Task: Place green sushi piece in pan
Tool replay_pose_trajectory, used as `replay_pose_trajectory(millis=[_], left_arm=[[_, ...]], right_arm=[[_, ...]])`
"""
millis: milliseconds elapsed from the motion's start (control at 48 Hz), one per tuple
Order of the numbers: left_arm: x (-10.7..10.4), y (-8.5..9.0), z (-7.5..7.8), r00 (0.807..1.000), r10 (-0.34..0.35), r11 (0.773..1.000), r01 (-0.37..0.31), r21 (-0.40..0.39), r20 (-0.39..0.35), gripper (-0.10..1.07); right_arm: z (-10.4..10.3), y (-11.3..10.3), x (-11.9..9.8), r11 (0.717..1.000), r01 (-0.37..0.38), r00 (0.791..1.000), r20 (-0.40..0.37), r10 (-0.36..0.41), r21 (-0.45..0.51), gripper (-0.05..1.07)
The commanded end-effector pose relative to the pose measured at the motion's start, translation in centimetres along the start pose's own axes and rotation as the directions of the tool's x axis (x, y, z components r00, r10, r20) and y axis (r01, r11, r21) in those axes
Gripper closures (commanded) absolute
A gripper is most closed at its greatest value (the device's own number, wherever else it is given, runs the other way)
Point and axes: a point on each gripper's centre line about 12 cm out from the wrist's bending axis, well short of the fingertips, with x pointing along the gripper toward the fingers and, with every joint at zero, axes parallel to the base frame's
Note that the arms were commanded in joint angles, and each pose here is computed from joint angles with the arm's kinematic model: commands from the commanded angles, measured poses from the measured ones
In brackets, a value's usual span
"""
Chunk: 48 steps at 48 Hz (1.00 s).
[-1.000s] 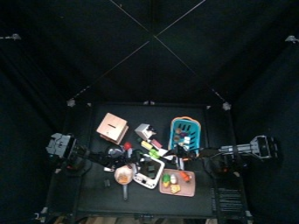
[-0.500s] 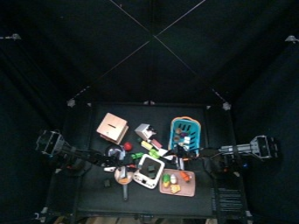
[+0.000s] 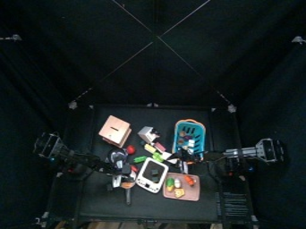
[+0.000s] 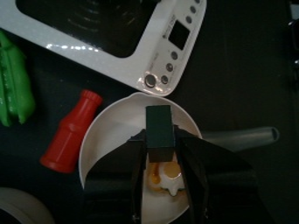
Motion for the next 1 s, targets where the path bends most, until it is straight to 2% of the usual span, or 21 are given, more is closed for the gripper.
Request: replay_pose_trajectory(millis=[0, 146, 250, 375, 479, 562, 708, 979], left_arm=[[0.1, 0.2, 0.6, 1.0, 0.009, 1.0, -0.008, -0.011, 0.019, 0.18], [-0.3, 0.4, 1.2, 0.999, 0.013, 1.0, -0.012, -0.016, 0.046, 0.09], [-1.2, 0.3, 2.5, 0.993, 0.015, 1.0, -0.014, -0.011, 0.114, 0.08], [-2.7, 0.3, 3.7, 0.978, 0.026, 1.0, -0.026, -0.005, 0.209, 0.08], [-3.6, 0.6, 4.5, 0.957, 0.049, 0.999, -0.049, -0.009, 0.285, 0.08], [-3.7, 0.9, 4.4, 0.952, 0.064, 0.998, -0.062, -0.015, 0.3, 0.08], [-3.5, 1.1, 4.0, 0.954, 0.072, 0.997, -0.07, -0.017, 0.291, 0.08], [-2.9, 1.3, 4.8, 0.94, 0.103, 0.994, -0.105, -0.011, 0.325, 0.08]], right_arm=[[0.8, 0.0, -0.1, 1.0, -0.001, 1.0, 0.027, 0.001, -0.003, 0.26], [0.8, 0.0, -0.1, 1.0, -0.001, 1.0, 0.027, 0.001, -0.003, 0.26], [0.8, 0.0, -0.1, 1.0, -0.001, 1.0, 0.027, 0.001, -0.003, 0.26], [0.8, 0.0, -0.1, 1.0, -0.001, 1.0, 0.025, 0.001, -0.003, 0.26], [0.8, 0.0, -0.1, 1.0, -0.001, 1.0, 0.025, 0.001, -0.003, 0.26], [0.8, 0.0, -0.1, 1.0, -0.001, 1.0, 0.025, 0.001, -0.003, 0.26], [0.8, 0.0, -0.1, 1.0, -0.001, 1.0, 0.025, 0.001, -0.003, 0.26], [0.9, 0.0, -0.1, 1.0, -0.001, 1.0, 0.027, 0.001, -0.001, 0.26]])
